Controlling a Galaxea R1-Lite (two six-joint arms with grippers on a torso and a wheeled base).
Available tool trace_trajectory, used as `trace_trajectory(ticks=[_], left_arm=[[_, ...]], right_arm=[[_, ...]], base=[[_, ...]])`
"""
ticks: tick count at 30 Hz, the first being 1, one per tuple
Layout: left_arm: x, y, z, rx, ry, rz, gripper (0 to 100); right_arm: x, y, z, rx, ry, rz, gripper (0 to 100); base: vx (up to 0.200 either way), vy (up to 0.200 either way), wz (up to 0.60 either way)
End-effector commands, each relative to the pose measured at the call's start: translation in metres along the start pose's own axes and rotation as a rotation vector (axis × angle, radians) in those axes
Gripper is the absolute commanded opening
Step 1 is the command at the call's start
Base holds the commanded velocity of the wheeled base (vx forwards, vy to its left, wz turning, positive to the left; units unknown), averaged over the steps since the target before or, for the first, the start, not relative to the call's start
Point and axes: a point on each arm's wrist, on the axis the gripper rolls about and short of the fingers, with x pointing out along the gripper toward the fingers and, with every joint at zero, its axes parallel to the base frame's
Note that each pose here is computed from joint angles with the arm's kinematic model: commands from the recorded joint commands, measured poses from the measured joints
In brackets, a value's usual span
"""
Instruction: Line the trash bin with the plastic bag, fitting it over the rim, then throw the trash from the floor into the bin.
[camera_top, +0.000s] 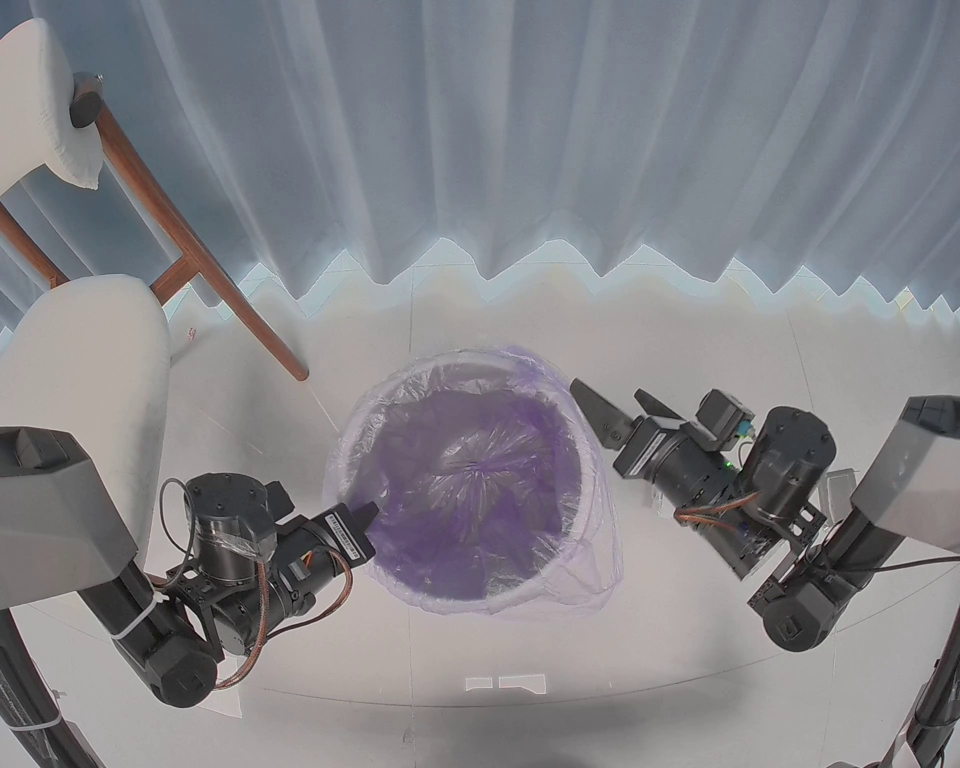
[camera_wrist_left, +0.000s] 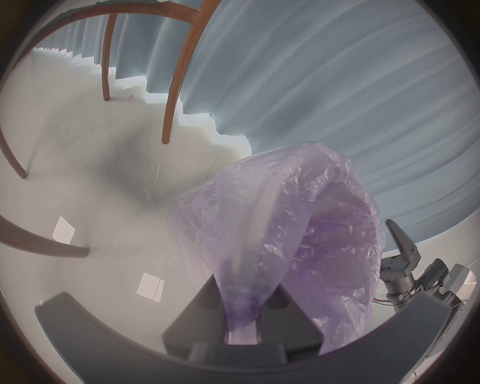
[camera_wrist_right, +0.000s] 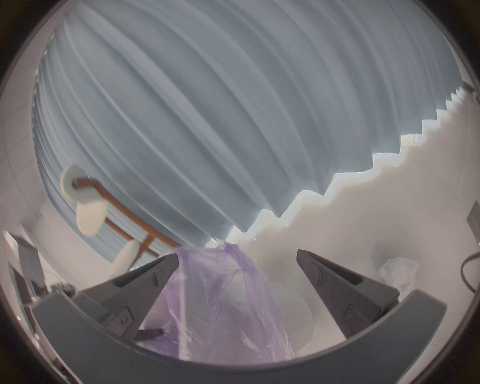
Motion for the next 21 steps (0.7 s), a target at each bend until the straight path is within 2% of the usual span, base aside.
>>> trace_trajectory(ticks=[1, 3, 6, 10, 11, 14, 17, 21], left_arm=[[-0.005, 0.003, 0.016, -0.012, -0.051, -0.004, 0], [-0.010, 0.005, 0.022, -0.015, -0.059, -0.032, 0], [-0.021, 0.006, 0.032, -0.018, -0.061, -0.104, 0], [-0.033, 0.007, 0.033, -0.011, -0.022, -0.172, 0], [-0.039, 0.008, 0.032, -0.007, 0.011, -0.204, 0], [-0.042, 0.011, 0.032, -0.005, 0.025, -0.208, 0], [-0.044, 0.017, 0.034, 0.021, 0.026, -0.200, 0], [-0.047, 0.020, 0.040, 0.036, 0.015, -0.240, 0]], right_arm=[[-0.012, 0.002, 0.046, 0.092, -0.107, 0.072, 100], [-0.020, 0.007, 0.058, 0.154, -0.107, 0.137, 100], [-0.028, 0.001, 0.067, 0.187, -0.085, 0.173, 100], [-0.026, -0.010, 0.064, 0.183, -0.053, 0.171, 100], [-0.022, -0.019, 0.055, 0.184, -0.017, 0.142, 100], [-0.018, -0.027, 0.041, 0.179, 0.031, 0.113, 100], [-0.019, -0.030, 0.039, 0.174, 0.045, 0.101, 100], [-0.025, -0.030, 0.036, 0.176, 0.085, 0.130, 100]], base=[[0.000, 0.000, 0.00], [0.000, 0.000, 0.00], [0.000, 0.000, 0.00], [0.000, 0.000, 0.00], [0.000, 0.000, 0.00], [0.000, 0.000, 0.00], [0.000, 0.000, 0.00], [0.000, 0.000, 0.00]])
